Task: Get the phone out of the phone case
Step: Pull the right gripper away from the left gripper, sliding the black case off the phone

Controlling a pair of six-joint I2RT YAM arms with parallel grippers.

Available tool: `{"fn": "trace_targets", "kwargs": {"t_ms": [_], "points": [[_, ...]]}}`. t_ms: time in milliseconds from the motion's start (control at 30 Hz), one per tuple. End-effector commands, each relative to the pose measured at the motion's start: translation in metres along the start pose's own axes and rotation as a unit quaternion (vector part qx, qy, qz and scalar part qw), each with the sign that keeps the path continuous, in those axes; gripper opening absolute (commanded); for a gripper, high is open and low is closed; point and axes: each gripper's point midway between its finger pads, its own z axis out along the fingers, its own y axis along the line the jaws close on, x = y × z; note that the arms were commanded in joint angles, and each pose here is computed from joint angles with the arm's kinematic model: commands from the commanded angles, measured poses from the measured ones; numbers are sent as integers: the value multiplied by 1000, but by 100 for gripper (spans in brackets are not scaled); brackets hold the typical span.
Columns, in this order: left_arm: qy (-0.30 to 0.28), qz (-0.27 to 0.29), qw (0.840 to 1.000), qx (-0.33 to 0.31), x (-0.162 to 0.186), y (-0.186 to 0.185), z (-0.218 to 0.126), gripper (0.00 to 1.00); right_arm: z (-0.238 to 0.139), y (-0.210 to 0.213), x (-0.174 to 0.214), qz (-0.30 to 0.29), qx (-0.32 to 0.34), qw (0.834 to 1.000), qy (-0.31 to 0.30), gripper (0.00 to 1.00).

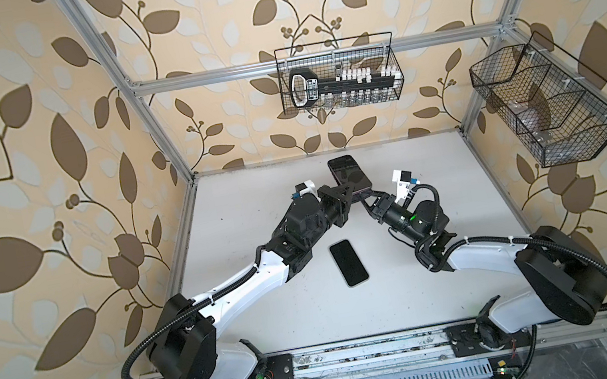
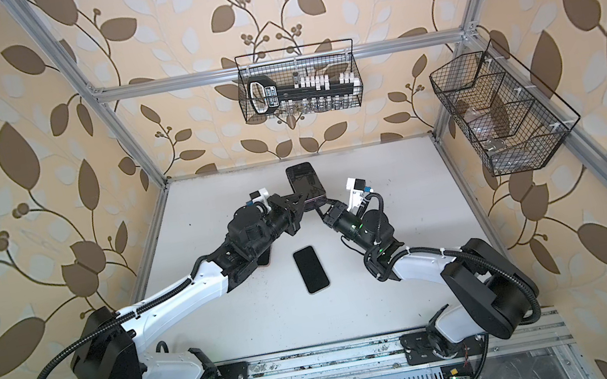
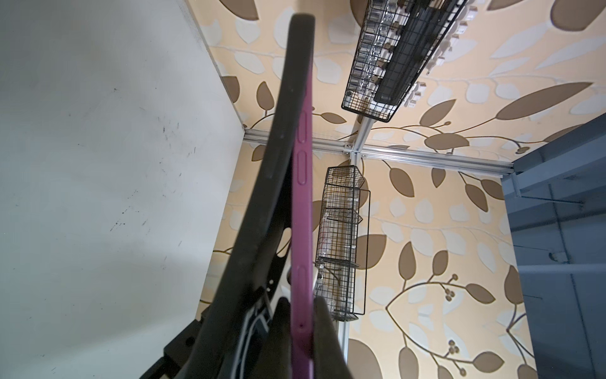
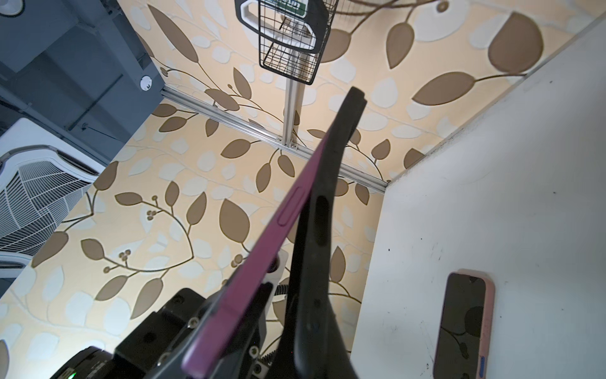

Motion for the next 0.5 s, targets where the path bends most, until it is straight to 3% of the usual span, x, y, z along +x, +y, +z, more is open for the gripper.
{"fn": "trace_targets", "kwargs": {"t_ms": [0, 467], "points": [[45, -7, 989, 143, 23, -92, -14, 0, -5, -28, 4, -6, 29, 1000, 7, 0], [80, -19, 984, 157, 46, -108, -38, 0, -9, -71, -19, -14, 77, 997, -10, 0]]}}
